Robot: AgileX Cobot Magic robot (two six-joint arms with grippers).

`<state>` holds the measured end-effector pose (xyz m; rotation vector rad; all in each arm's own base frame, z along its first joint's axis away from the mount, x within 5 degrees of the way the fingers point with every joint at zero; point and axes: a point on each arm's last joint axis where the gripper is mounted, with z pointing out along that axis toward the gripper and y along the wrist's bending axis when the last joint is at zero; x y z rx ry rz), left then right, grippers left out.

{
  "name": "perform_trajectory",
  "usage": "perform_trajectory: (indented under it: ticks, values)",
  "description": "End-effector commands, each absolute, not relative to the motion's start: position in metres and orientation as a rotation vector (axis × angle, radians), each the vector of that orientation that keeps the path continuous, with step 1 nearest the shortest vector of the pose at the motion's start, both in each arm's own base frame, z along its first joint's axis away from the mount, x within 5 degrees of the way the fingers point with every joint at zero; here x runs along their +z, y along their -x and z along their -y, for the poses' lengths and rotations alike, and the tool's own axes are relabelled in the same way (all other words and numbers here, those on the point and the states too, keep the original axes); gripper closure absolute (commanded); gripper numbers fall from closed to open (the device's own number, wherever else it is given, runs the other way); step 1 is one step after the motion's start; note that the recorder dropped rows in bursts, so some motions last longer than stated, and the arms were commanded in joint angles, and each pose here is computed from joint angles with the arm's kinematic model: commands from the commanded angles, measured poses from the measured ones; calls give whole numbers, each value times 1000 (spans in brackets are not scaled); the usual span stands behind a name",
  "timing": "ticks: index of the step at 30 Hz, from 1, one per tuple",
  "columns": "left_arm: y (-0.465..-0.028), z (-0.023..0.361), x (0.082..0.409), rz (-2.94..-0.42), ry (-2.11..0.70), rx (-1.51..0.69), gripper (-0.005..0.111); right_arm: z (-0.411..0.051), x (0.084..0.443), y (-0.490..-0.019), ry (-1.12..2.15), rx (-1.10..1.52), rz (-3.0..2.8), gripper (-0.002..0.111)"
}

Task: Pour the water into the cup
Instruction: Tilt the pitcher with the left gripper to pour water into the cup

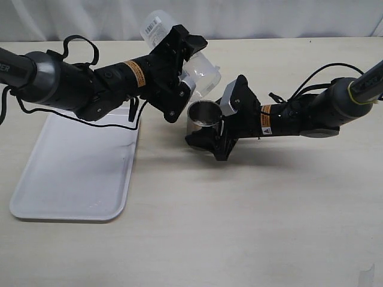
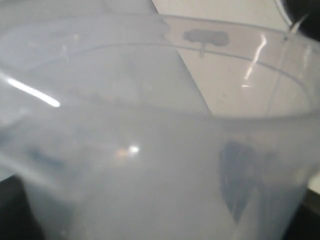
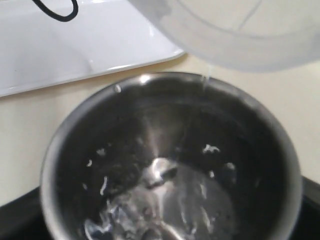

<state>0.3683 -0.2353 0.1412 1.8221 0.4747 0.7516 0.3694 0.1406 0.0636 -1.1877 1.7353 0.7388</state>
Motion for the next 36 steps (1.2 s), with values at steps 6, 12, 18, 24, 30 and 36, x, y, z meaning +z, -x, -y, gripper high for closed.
perform_trajectory:
  ticks: [6, 12, 18, 24, 30, 36]
  values:
    - [-368, 239, 148, -434, -1797, 779, 107, -141, 61, -369, 1207, 740, -1732, 104]
    - [-368, 240, 148, -433, -1795, 779, 107, -141, 61, -369, 1207, 740, -1732, 104]
    - [-368, 239, 148, -444, -1793, 771, 107, -141, 61, -369, 1207, 738, -1733, 104]
    - [-368, 239, 148, -444, -1793, 771, 107, -141, 61, -369, 1208, 736, -1735, 104]
    - [-368, 239, 148, -572, -1738, 668, 107, -141, 61, -369, 1208, 736, -1735, 104]
    - [-373, 235, 149, -891, -1546, 480, 107, -141, 61, -369, 1208, 736, -1735, 104]
